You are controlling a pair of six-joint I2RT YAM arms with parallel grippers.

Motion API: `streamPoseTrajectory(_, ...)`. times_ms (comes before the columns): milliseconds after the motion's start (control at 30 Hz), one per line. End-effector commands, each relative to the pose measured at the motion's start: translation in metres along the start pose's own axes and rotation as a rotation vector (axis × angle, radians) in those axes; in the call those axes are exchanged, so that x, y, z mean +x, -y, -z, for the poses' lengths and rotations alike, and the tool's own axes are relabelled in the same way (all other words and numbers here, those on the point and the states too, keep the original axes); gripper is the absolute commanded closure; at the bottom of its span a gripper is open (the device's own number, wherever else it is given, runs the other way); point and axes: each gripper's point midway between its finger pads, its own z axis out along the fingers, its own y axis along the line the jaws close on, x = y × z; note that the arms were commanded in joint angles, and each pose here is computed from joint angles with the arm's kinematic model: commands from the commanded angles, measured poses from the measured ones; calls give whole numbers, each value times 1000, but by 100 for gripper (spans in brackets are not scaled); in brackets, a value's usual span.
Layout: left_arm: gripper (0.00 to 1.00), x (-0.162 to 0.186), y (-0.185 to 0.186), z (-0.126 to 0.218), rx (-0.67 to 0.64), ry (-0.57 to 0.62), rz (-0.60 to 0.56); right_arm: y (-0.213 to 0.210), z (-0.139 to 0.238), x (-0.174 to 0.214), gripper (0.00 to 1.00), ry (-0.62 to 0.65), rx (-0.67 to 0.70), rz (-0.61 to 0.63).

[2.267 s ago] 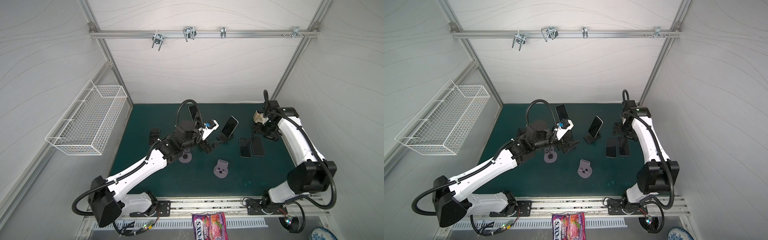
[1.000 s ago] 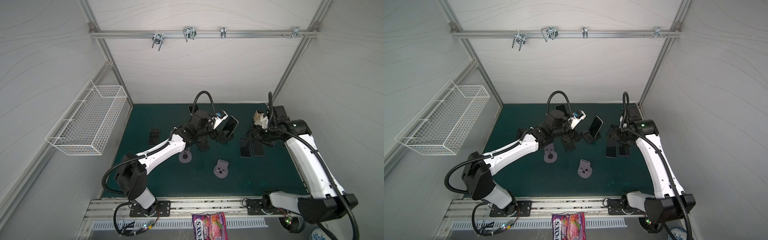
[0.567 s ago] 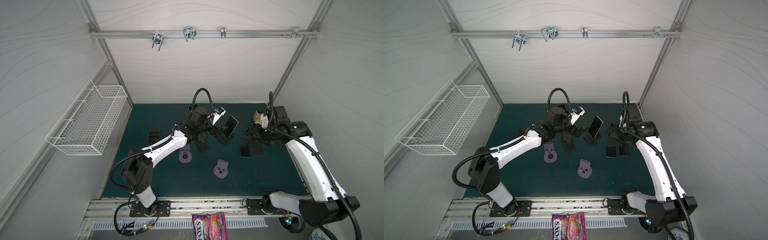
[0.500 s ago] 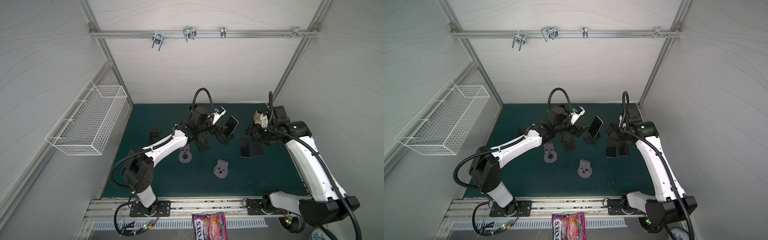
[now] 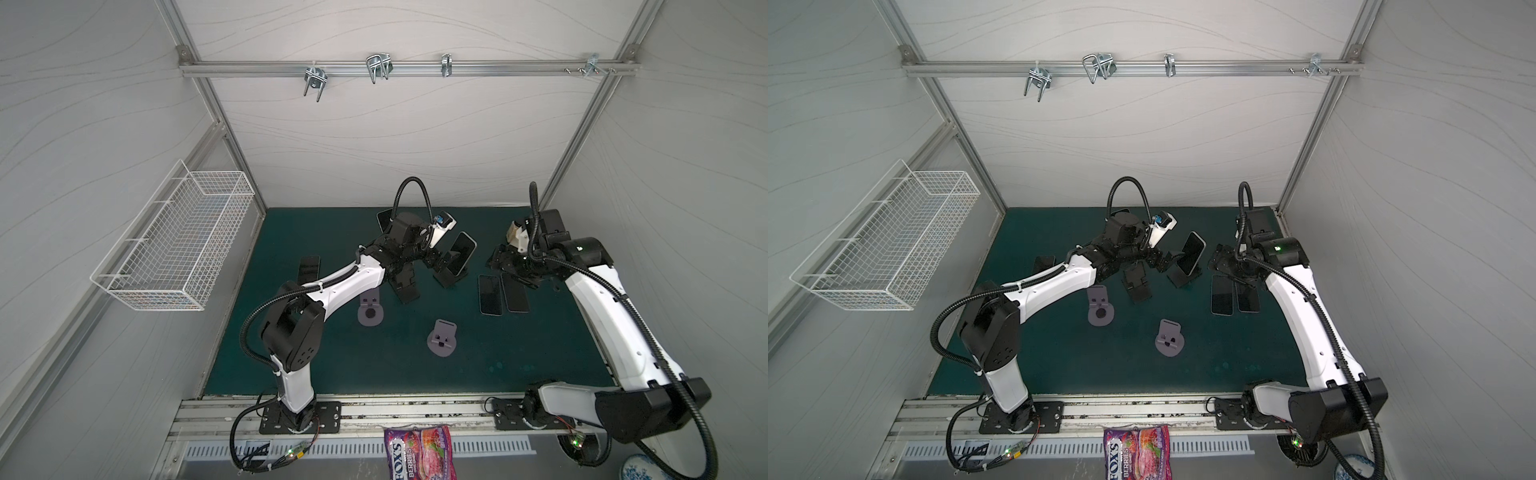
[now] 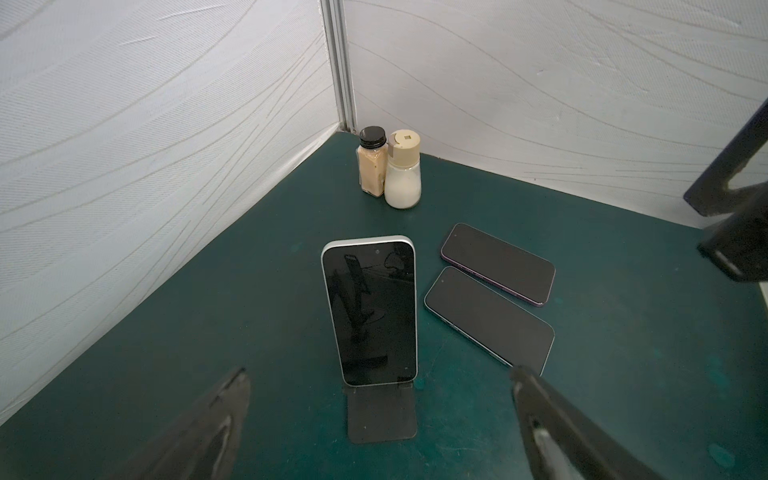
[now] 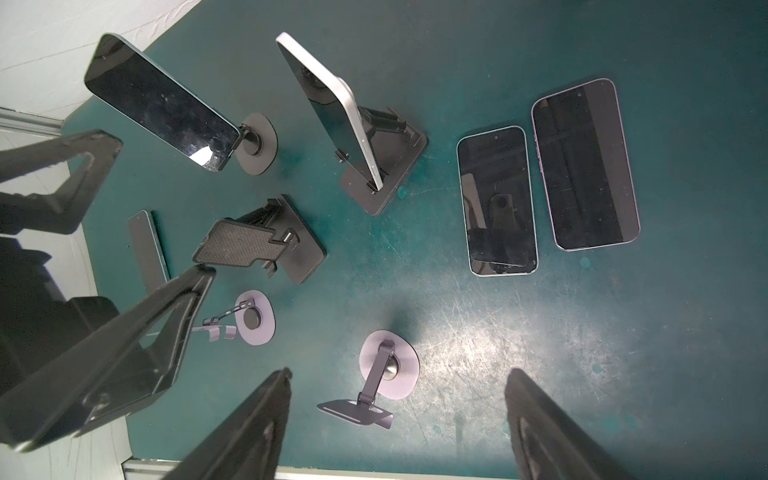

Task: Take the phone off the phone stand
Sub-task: 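Position the open left gripper at the phone on the black stand, then close the left gripper on the white-edged phone on the black stand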

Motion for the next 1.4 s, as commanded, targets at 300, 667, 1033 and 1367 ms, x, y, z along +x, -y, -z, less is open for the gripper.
streamPoseTrajectory(300, 1, -12, -9, -23, 7, 68, -4, -5, -4, -3, 16, 3, 1, 15)
streamPoseTrajectory(667, 1, 5, -10, -47, 27, 53, 5, -2, -10, 8, 14, -35, -3, 19)
streamPoseTrajectory(1033, 1, 8, -16, -65, 25, 58, 16, -11, -21, -8, 14, -16, -12, 13)
streamPoseTrajectory(1367, 1, 13, -16, -78, 33, 70, 30, -9, -20, -20, 14, 36, 7, 2)
